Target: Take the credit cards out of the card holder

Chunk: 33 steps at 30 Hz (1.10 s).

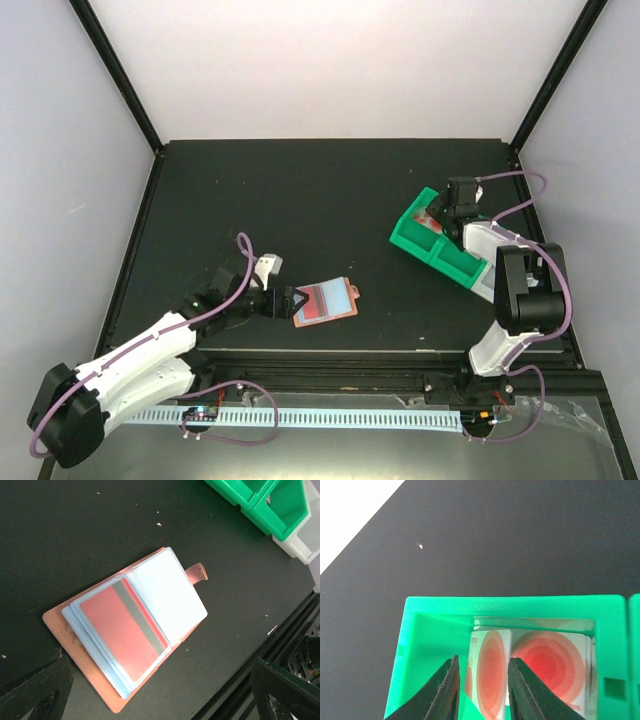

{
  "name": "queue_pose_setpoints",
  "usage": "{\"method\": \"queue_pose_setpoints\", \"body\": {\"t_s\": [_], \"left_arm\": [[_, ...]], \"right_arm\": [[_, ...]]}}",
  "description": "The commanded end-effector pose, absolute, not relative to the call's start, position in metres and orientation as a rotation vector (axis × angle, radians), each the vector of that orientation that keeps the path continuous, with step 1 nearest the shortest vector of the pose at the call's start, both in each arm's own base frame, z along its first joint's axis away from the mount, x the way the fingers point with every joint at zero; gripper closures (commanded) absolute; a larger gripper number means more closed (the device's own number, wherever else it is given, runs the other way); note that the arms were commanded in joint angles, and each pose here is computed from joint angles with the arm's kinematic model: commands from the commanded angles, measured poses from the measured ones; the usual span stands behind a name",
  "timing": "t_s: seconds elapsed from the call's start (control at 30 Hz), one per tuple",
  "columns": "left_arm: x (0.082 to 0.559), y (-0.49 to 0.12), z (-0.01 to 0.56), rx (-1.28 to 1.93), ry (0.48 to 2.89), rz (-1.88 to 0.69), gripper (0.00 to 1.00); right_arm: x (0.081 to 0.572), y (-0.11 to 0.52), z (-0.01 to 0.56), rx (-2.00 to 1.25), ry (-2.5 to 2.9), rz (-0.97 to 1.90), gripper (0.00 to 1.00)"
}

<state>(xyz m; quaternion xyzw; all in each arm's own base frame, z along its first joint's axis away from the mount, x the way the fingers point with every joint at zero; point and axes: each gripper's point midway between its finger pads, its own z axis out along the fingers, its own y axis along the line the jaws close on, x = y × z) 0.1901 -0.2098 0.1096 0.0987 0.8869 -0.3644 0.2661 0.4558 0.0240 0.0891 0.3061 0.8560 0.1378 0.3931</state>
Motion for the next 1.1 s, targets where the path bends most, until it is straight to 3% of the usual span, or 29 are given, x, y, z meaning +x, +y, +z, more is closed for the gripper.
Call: {"method": "queue_pose_setpoints", "body": {"t_s": [0.0, 0.4, 0.63, 0.8, 1.07], "left_arm": [[0.196, -0.206, 0.122, 0.266, 2.354, -0.953, 0.01], [0.198, -0.2, 0.107, 0.216, 2.408, -0.911, 0.01], [0.198, -0.204, 0.11, 0.225, 2.389, -0.946, 0.01], [0.198, -0.207, 0.111, 0.219, 2.383, -0.971, 0.01], [0.197, -0.212, 0.106, 0.223, 2.399, -0.997, 0.01]], "right_arm": [[0.452, 0.011, 0.109, 0.768, 2.161, 0.27, 0.69], [0.428, 0.032, 0.154, 0.636, 2.219, 0.379, 0.54], [0.396, 0.07, 0.167, 0.457, 2.254, 0.607, 0.54], [0.366, 0.103, 0.171, 0.314, 2.259, 0.75, 0.62], [0.317, 0.159, 0.144, 0.139, 2.345, 0.86, 0.59]]}}
